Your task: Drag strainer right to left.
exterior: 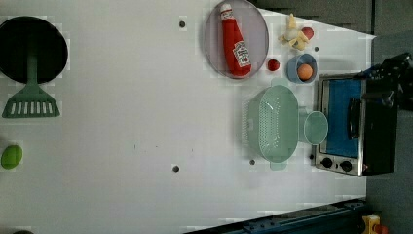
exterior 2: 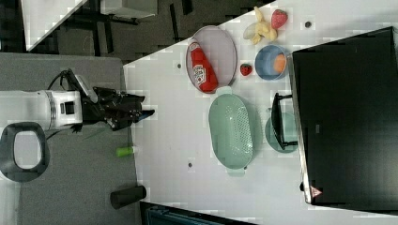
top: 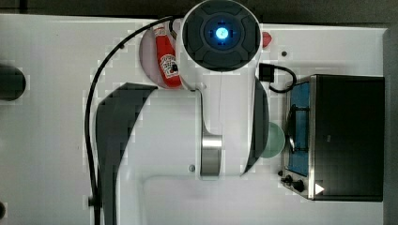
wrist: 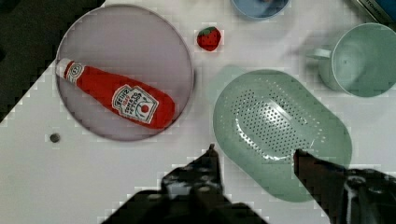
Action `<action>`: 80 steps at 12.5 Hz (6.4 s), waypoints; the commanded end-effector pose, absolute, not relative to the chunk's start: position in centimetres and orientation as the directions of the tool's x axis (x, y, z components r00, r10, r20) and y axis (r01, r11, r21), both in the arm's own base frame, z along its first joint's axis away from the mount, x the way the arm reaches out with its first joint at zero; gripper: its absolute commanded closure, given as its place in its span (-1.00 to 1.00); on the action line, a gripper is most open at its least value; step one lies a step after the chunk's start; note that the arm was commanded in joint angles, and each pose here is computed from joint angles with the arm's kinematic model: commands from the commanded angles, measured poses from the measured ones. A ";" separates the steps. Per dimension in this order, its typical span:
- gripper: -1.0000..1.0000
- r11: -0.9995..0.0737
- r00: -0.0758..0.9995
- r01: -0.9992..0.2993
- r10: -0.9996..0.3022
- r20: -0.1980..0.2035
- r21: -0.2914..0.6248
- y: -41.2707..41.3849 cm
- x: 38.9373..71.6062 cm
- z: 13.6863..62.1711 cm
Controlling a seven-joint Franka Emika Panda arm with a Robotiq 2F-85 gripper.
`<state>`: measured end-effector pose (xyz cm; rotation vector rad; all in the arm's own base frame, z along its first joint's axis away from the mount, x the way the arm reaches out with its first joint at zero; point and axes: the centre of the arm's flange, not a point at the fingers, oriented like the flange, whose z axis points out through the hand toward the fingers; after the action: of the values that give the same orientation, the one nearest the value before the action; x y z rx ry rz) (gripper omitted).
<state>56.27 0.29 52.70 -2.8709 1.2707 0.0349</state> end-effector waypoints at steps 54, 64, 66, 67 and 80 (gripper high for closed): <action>-1.00 -0.068 0.065 -0.997 -0.996 -0.058 0.048 22.7 47.5 14.1; -1.00 -0.042 0.038 -0.998 -0.997 -0.068 0.055 31.5 47.1 14.5; -1.00 -0.054 0.050 -0.997 -0.996 -0.074 0.047 33.0 47.2 14.4; -1.00 -0.055 0.052 -0.997 -0.996 -0.074 0.050 33.7 47.1 14.3; -1.00 -0.064 0.060 -0.997 -0.994 -0.096 0.039 41.4 46.7 14.3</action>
<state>46.76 40.22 13.72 -2.3305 2.0574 0.1355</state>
